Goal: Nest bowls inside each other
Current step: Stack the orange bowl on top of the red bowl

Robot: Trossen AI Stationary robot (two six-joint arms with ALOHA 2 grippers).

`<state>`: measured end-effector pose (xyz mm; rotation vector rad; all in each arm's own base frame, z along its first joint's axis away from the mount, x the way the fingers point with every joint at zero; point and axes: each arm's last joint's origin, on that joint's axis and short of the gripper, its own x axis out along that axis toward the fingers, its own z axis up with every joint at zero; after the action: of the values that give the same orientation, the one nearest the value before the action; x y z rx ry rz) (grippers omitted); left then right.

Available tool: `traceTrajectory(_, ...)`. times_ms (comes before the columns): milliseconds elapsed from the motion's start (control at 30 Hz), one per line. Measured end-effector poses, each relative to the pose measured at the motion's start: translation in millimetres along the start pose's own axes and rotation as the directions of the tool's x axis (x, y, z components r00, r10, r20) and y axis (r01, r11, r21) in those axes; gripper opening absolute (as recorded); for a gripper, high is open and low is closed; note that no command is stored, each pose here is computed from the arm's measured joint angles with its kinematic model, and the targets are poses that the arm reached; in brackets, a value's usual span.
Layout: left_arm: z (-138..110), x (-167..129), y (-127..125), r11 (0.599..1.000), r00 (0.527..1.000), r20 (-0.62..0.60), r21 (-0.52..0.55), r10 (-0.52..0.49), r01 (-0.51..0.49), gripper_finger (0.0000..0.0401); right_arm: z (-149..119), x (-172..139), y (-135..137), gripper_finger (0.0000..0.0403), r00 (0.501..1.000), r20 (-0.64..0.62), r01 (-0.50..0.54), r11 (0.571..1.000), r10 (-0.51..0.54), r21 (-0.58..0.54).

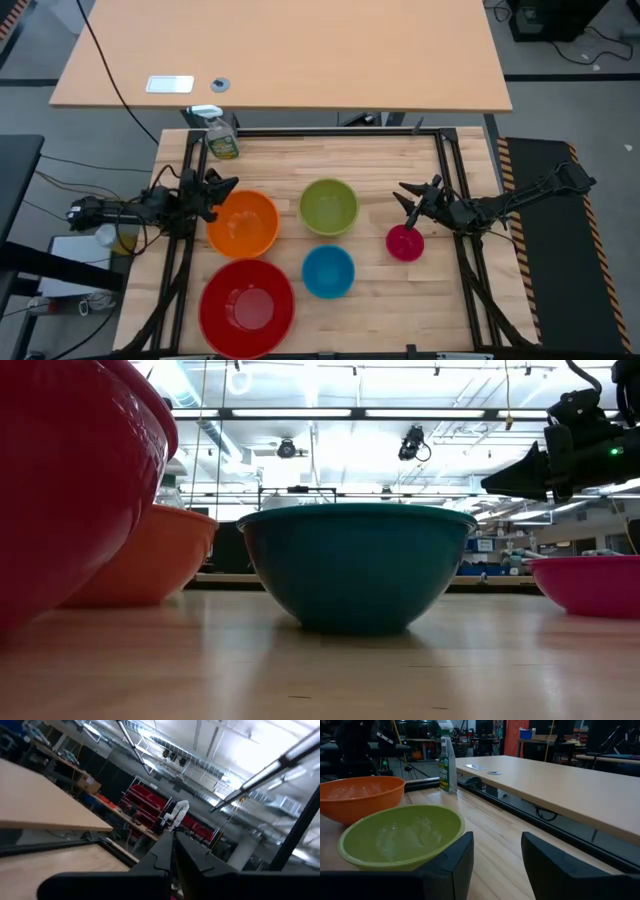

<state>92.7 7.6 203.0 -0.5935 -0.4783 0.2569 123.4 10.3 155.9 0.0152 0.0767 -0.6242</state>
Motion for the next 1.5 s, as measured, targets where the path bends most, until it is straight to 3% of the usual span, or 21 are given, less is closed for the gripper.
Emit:
traceTrajectory(133,1,0,1,0.984,0.998,0.034,-0.17,0.05,-0.043,0.0025,0,0,0,0.0172,1.0,0.0,0.0,1.0,0.0,0.0)
traceTrajectory(500,2,0,2,0.973,0.996,0.05,-0.223,0.069,-0.056,0.0025,0,0,0,0.0172,1.0,0.003,0.0,1.0,0.0,0.004)
traceTrajectory(567,2,0,2,0.952,0.996,0.051,-0.302,0.068,-0.049,0.0025,4,0,0,0.0172,1.0,0.031,-0.001,0.999,0.0,0.039)
traceTrajectory(633,2,0,2,0.932,0.996,0.051,-0.361,0.068,-0.045,0.0025,11,0,0,0.0172,0.996,0.084,-0.013,0.989,0.0,0.146)
traceTrajectory(700,2,0,2,0.922,0.996,0.05,-0.384,0.067,-0.043,0.0025,21,-1,0,0.0172,0.988,0.152,-0.045,0.947,-0.004,0.319)
traceTrajectory(767,2,0,2,0.922,0.997,0.05,-0.384,0.067,-0.042,0.0025,31,-3,-2,0.0172,0.974,0.225,-0.097,0.866,-0.019,0.491)
traceTrajectory(833,2,0,2,0.922,0.997,0.05,-0.385,0.066,-0.042,0.0025,38,-4,-6,0.0172,0.96,0.274,-0.114,0.804,-0.063,0.584)
traceTrajectory(1067,7,0,0,0.914,0.994,0.094,-0.406,0.06,-0.016,0.0025,66,-3,-11,0.0172,0.915,0.393,-0.195,0.749,-0.094,0.633)
traceTrajectory(1367,24,7,-13,0.957,0.987,-0.023,-0.24,0.161,-0.162,0.0027,115,25,6,0.0172,0.949,0.312,-0.136,0.842,-0.04,0.521)
traceTrajectory(1500,33,9,-18,0.954,0.971,-0.089,-0.185,0.221,-0.234,0.0056,129,45,16,0.0172,0.971,0.239,-0.147,0.859,0.03,0.491)
